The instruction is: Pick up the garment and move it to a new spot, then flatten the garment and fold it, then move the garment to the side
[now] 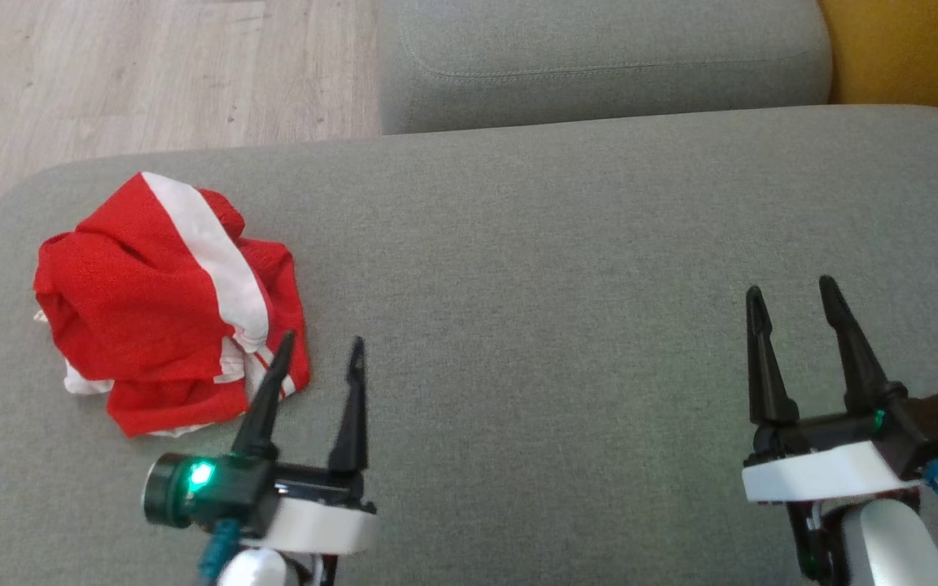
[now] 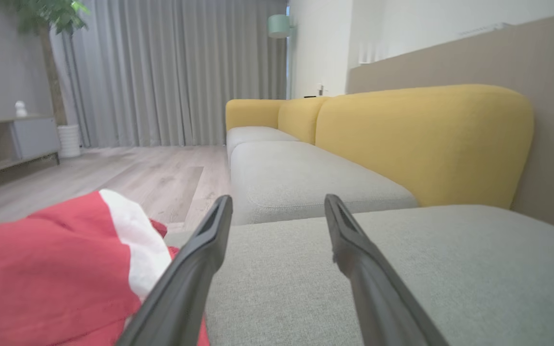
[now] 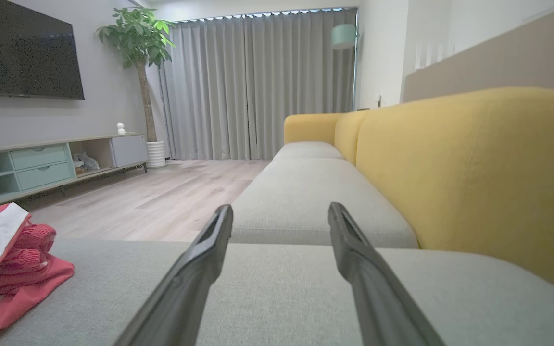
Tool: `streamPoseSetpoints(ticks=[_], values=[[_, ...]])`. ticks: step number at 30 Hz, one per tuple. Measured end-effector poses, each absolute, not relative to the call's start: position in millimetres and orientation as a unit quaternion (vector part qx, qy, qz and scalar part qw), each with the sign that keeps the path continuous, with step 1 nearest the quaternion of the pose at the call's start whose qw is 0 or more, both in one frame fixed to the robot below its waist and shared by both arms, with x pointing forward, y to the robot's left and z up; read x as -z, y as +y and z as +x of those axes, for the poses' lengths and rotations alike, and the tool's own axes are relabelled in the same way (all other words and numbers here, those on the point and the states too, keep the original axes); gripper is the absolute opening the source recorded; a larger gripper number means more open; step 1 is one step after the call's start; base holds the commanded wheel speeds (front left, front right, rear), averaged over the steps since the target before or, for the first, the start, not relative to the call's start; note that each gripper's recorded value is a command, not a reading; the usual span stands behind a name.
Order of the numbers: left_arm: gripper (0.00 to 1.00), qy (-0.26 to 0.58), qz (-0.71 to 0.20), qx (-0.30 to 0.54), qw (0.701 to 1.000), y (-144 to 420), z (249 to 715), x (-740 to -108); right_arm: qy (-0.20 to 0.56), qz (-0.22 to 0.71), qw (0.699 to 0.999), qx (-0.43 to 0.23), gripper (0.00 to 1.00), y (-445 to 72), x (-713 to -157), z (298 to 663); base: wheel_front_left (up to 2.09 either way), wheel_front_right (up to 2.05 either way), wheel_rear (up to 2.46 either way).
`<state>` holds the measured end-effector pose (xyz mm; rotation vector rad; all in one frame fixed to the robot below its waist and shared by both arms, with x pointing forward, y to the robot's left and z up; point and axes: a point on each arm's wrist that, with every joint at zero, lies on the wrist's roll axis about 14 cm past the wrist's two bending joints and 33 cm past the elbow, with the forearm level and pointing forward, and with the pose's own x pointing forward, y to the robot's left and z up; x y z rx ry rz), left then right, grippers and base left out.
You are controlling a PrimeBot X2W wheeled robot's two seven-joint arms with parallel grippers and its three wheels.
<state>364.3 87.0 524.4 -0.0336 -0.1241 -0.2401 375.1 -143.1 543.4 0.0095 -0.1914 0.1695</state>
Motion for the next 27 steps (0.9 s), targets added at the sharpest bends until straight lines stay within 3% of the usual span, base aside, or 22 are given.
streamPoseSetpoints(ticks=[6,16,27], values=[[1.00,-0.028,-0.088,0.100,0.991,99.5,363.2,-508.4,-0.060,0.047,0.994,-0.072,1.00,-149.0,-520.7,372.8,0.00,0.00,0.00],[1.00,0.030,-0.103,0.104,0.989,99.0,355.4,-471.6,-0.006,0.061,0.996,-0.066,1.00,-150.3,-486.0,366.8,0.00,0.00,0.00],[1.00,0.037,-0.112,0.094,0.989,102.8,355.4,-467.6,0.014,0.061,0.996,-0.066,1.00,-149.8,-474.1,363.8,0.00,0.00,0.00]])
